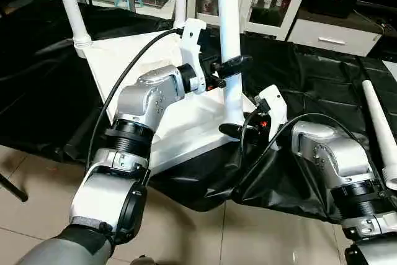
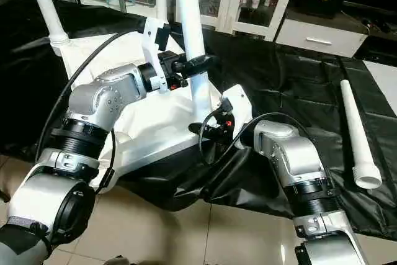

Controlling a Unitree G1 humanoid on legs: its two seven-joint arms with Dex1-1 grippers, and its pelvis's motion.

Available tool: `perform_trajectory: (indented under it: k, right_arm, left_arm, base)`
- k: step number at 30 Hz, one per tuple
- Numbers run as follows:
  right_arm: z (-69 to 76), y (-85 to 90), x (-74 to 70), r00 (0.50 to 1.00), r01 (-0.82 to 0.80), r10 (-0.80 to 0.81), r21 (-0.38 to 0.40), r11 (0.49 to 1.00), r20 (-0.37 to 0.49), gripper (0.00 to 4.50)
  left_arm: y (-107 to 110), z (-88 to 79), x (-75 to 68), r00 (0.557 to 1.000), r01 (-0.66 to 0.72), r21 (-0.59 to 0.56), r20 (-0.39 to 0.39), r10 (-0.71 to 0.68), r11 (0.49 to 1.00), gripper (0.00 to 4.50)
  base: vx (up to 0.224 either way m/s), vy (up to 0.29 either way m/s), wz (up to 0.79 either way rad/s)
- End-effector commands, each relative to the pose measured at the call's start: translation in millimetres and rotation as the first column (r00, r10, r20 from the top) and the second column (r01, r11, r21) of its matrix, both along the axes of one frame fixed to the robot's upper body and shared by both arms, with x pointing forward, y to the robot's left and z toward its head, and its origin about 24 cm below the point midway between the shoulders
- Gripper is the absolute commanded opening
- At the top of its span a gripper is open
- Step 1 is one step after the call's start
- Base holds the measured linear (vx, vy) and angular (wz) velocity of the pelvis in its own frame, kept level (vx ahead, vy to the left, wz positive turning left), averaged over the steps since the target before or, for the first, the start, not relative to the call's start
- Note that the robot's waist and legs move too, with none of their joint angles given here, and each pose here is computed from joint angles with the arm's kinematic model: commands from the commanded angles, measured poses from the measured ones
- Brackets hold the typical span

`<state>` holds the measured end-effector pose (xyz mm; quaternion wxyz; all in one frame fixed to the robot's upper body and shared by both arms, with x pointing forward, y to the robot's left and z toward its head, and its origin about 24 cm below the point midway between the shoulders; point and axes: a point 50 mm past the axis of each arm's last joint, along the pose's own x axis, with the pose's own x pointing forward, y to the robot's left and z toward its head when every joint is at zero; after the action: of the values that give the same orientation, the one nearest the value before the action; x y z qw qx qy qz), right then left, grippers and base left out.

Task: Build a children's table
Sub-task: Insert table leg to table base

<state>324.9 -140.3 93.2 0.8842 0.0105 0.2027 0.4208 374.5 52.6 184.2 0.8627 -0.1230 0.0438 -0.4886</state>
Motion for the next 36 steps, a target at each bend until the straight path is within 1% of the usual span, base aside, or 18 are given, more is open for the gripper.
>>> perform_trajectory:
  k: [1,10,11,12,13,14,15,20,22,23,25,28,29,32,33,34,35,36]
  right_arm:
    - [11.8,-1.5,3.5,0.999,0.001,-0.002,0.01,1.0,0.054,2.7]
    - [12.5,-1.2,4.6,0.998,0.004,-0.004,0.014,1.0,0.057,2.7]
    - [31.8,-10.5,9.9,0.998,0.008,-0.015,0.101,0.995,0.066,2.7]
    - [31.8,-10.5,9.9,0.998,0.008,-0.015,0.101,0.995,0.066,2.7]
    - [48.0,-18.0,13.3,0.997,0.006,-0.02,0.173,0.985,0.079,2.7]
    - [55.4,-21.3,15.6,0.995,0.012,-0.031,0.204,0.979,0.094,2.7]
    - [59.5,-23.2,17.1,0.994,0.018,-0.042,0.222,0.975,0.105,2.7]
    - [57.4,-20.9,18.7,0.992,0.031,-0.057,0.219,0.975,0.113,2.7]
    - [58.1,-19.7,19.6,0.992,0.032,-0.06,0.233,0.972,0.113,2.7]
    - [58.3,-19.6,19.6,0.992,0.031,-0.058,0.237,0.971,0.11,3.05]
    - [60.1,-19.8,20.3,0.994,0.028,-0.054,0.27,0.962,0.09,3.4]
    - [61.7,-19.1,21.3,0.994,0.034,-0.062,0.29,0.956,0.087,3.5]
    - [61.9,-17.7,22.0,0.994,0.041,-0.07,0.294,0.955,0.089,3.74]
    - [61.5,-12.2,21.8,0.99,0.032,-0.07,0.289,0.957,0.121,3.89]
    - [61.5,-12.2,21.8,0.99,0.032,-0.07,0.289,0.957,0.121,4.01]
    - [61.1,-8.1,21.8,0.989,0.032,-0.073,0.296,0.955,0.129,4.15]
    - [59.4,-6.8,21.3,0.989,0.027,-0.065,0.279,0.96,0.129,4.15]
    - [57.4,-6.8,20.9,0.99,0.024,-0.058,0.255,0.967,0.127,4.31]
  left_arm:
    - [-1,3.8,1.6,1.0,-0.011,0.008,0.012,0.011,1.0,1.84]
    - [-1,4.8,2.5,1.0,-0.014,0.001,0.008,0.014,1.0,1.84]
    - [0,13.6,5.6,1.0,-0.029,-0.012,-0.005,0.029,1.0,1.84]
    - [0,13.6,5.6,1.0,-0.029,-0.012,-0.005,0.029,1.0,1.84]
    - [1,20.9,7.8,0.999,-0.04,-0.021,-0.014,0.04,0.999,1.84]
    - [2,24.2,8.4,0.999,-0.042,-0.024,-0.018,0.042,0.999,1.84]
    - [2,26.1,8.5,0.999,-0.041,-0.025,-0.02,0.041,0.999,1.84]
    - [4,25.4,8.6,0.999,-0.044,-0.022,-0.018,0.044,0.999,1.84]
    - [6,24.7,10.2,0.998,-0.055,-0.017,-0.021,0.055,0.998,1.84]
    - [7,24.7,10.5,0.998,-0.058,-0.015,-0.021,0.057,0.998,1.84]
    - [8,24.8,12.3,0.997,-0.073,-0.008,-0.023,0.072,0.997,1.84]
    - [8,23.9,12.7,0.997,-0.077,0.012,-0.016,0.077,0.997,1.84]
    - [7,22.4,12.3,0.997,-0.076,0.029,-0.009,0.077,0.997,1.84]
    - [5,20.0,9.9,0.998,-0.057,0.035,-0.009,0.057,0.998,1.84]
    - [5,20.0,9.9,0.998,-0.057,0.035,-0.009,0.057,0.998,1.84]
    - [3,17.0,8.1,0.999,-0.045,0.05,-0.009,0.045,0.998,1.84]
    - [3,16.3,7.9,0.999,-0.045,0.049,-0.013,0.045,0.998,1.84]
    - [4,16.8,8.0,0.999,-0.042,0.043,-0.019,0.043,0.998,1.84]
  base:
    - [0.0,0.0,0.0]
    - [0.0,0.0,0.0]
    - [0.0,0.0,0.0]
    - [0.0,0.0,0.0]
    - [0.0,0.0,0.0]
    - [0.0,0.0,0.0]
    - [0.0,0.0,0.0]
    - [0.0,0.0,0.0]
    - [0.0,0.0,0.0]
    - [0.0,0.0,0.0]
    - [0.0,0.0,0.0]
    - [0.0,0.0,0.0]
    - [0.0,0.0,0.0]
    - [0.0,0.0,0.0]
    - [0.0,0.0,0.0]
    - [0.0,0.0,0.0]
    - [0.0,0.0,0.0]
    - [0.0,0.0,0.0]
